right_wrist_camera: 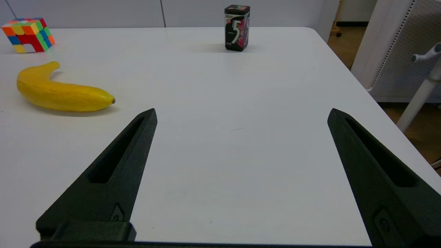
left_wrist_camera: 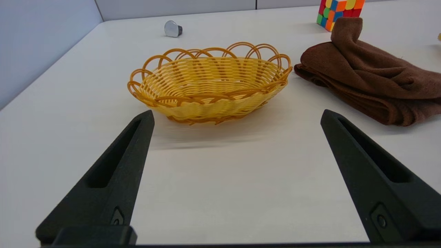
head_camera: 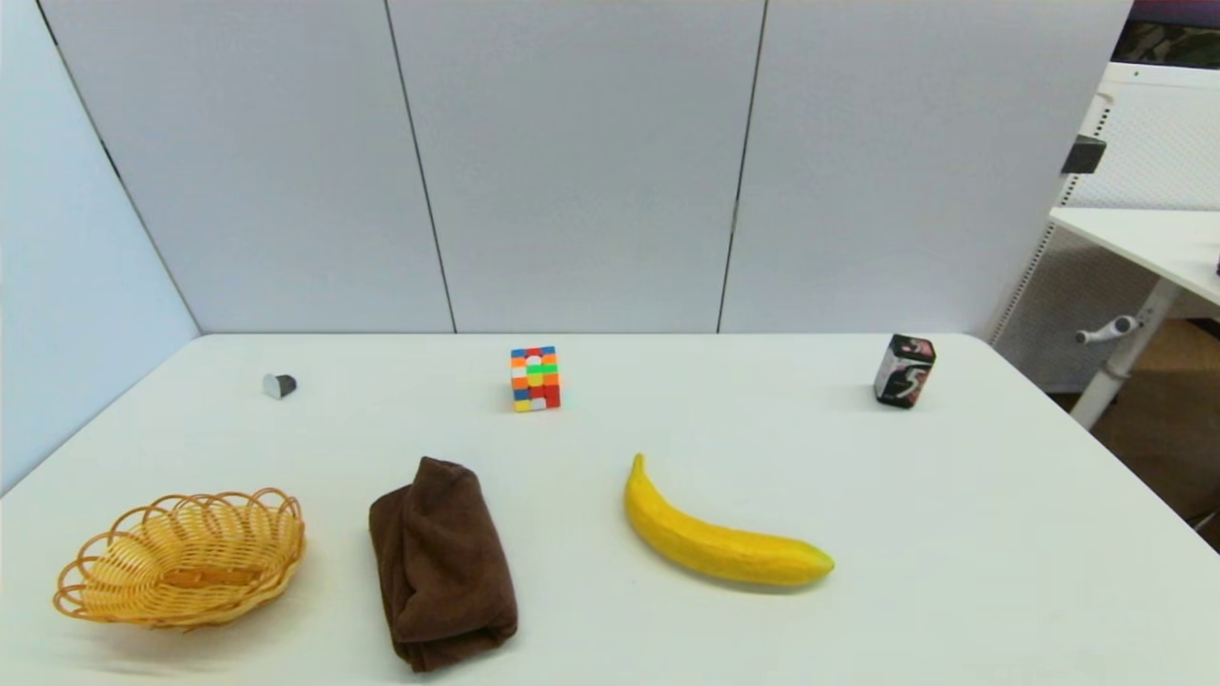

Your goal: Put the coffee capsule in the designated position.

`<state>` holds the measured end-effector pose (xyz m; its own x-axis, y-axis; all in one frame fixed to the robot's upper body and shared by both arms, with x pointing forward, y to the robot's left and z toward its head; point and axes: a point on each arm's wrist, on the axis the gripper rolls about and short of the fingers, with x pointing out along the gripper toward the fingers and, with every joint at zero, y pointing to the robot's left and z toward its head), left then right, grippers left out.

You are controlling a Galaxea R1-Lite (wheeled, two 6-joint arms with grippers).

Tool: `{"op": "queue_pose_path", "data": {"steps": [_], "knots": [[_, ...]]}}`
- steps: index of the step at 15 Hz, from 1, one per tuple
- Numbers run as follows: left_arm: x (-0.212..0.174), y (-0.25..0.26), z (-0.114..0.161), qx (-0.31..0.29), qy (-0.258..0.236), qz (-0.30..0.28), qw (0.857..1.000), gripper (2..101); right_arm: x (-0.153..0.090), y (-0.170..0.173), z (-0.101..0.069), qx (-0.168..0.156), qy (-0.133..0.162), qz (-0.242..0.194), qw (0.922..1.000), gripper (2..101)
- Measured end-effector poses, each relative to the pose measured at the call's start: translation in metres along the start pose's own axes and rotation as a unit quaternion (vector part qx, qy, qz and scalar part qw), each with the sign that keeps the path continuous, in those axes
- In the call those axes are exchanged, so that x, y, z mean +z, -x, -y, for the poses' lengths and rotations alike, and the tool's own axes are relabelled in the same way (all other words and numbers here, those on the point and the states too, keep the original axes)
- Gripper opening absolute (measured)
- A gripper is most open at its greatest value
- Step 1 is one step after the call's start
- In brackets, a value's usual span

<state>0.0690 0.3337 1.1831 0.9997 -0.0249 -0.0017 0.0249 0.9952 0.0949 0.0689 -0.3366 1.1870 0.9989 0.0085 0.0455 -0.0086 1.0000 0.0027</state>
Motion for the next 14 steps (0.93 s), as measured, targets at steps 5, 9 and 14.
{"op": "queue_pose_path", "data": {"steps": [5,9,14], "knots": [[0.06,0.001,-0.006,0.003,-0.008,0.018,1.0,97.8,0.0,0.0,0.0,0.0,0.0,0.0,1.0,98.0],[0.172,-0.011,-0.017,0.007,-0.002,0.045,0.999,97.8,0.0,0.0,0.0,0.0,0.0,0.0,1.0,98.0],[0.309,-0.065,-0.03,0.008,0.035,0.05,0.998,97.8,0.0,0.0,0.0,0.0,0.0,0.0,1.0,98.0]]}}
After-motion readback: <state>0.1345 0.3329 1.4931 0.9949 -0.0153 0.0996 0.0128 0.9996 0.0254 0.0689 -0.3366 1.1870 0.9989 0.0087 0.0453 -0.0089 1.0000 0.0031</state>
